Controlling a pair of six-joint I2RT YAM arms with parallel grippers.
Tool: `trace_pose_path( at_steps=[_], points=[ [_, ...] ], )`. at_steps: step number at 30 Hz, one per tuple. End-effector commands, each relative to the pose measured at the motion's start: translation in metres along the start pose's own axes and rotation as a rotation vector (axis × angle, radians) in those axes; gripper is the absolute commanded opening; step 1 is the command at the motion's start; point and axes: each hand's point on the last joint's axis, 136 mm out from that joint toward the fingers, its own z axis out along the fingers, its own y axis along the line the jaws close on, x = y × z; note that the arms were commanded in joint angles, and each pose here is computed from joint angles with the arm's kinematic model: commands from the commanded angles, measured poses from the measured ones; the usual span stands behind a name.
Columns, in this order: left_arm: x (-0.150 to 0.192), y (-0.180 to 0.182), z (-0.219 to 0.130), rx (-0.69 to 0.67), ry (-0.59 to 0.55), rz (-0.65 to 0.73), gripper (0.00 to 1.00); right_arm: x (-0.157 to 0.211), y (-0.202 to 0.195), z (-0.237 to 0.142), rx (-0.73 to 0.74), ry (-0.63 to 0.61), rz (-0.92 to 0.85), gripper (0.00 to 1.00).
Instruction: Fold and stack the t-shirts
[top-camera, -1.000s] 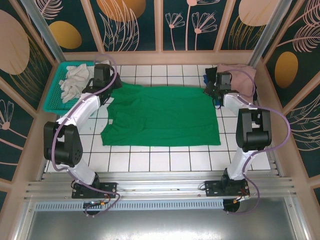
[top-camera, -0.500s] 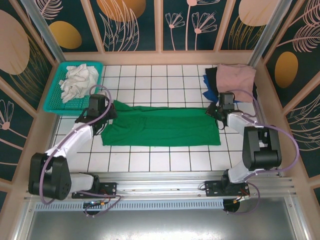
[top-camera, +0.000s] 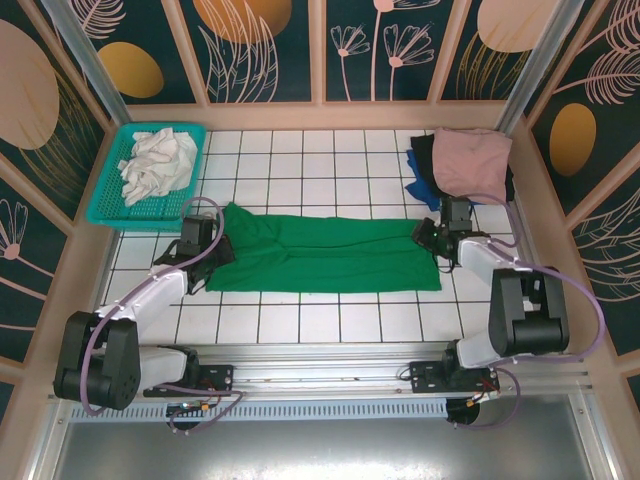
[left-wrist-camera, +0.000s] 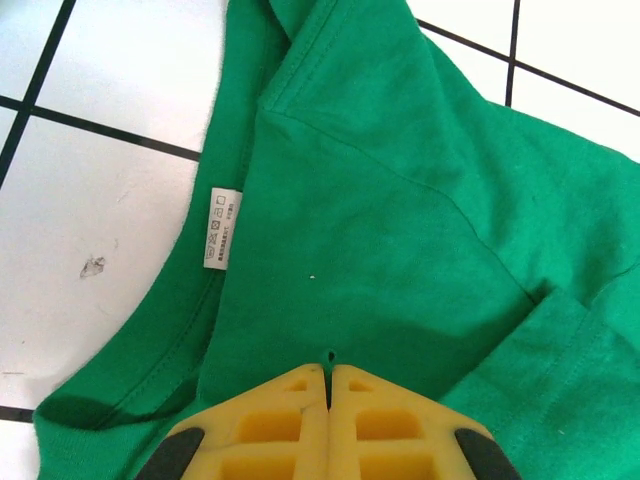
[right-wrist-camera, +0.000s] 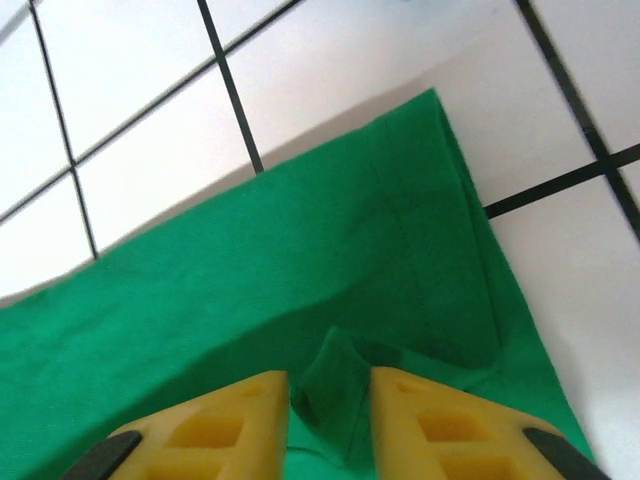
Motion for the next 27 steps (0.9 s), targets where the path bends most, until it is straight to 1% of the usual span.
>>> trace_pose_path(
  at_steps=[1,2,7,10,13,16,19,21,22,24,27],
  points=[
    [0.002,-0.004,0.003,0.026,-0.001,-0.011,0.00,-0.005,-0.016,-0.013,0.045,-0.033,0.054,0.32],
    [0.003,-0.004,0.004,0.026,0.005,-0.008,0.00,-0.006,-0.018,-0.012,0.045,-0.031,0.060,0.33],
    [0.004,-0.001,0.005,0.014,0.007,-0.003,0.00,-0.014,-0.022,0.002,0.066,-0.016,0.076,0.35],
    [0.004,0.000,0.005,0.012,0.004,-0.002,0.00,-0.021,-0.018,0.012,0.056,-0.009,0.075,0.35],
    [0.006,0.001,0.006,0.010,0.007,-0.005,0.00,-0.019,-0.011,0.021,0.027,0.020,0.072,0.34],
    [0.008,0.002,0.007,0.006,0.017,-0.008,0.00,-0.015,-0.004,0.020,0.001,0.036,0.074,0.34],
    [0.009,0.001,0.008,0.011,0.018,-0.011,0.00,-0.016,-0.001,0.010,0.001,0.017,0.080,0.34],
    [0.009,0.000,0.009,0.013,0.020,-0.011,0.00,-0.018,0.001,0.003,0.000,0.001,0.087,0.36],
    [0.009,0.000,0.009,0.015,0.020,-0.011,0.00,-0.019,0.002,0.000,-0.006,-0.007,0.089,0.38],
    [0.008,0.000,0.009,0.016,0.019,-0.009,0.00,-0.018,0.004,0.001,-0.011,-0.005,0.092,0.41],
    [0.008,-0.001,0.009,0.017,0.019,-0.007,0.00,-0.010,-0.002,0.013,0.022,0.036,0.095,0.41]
  ],
)
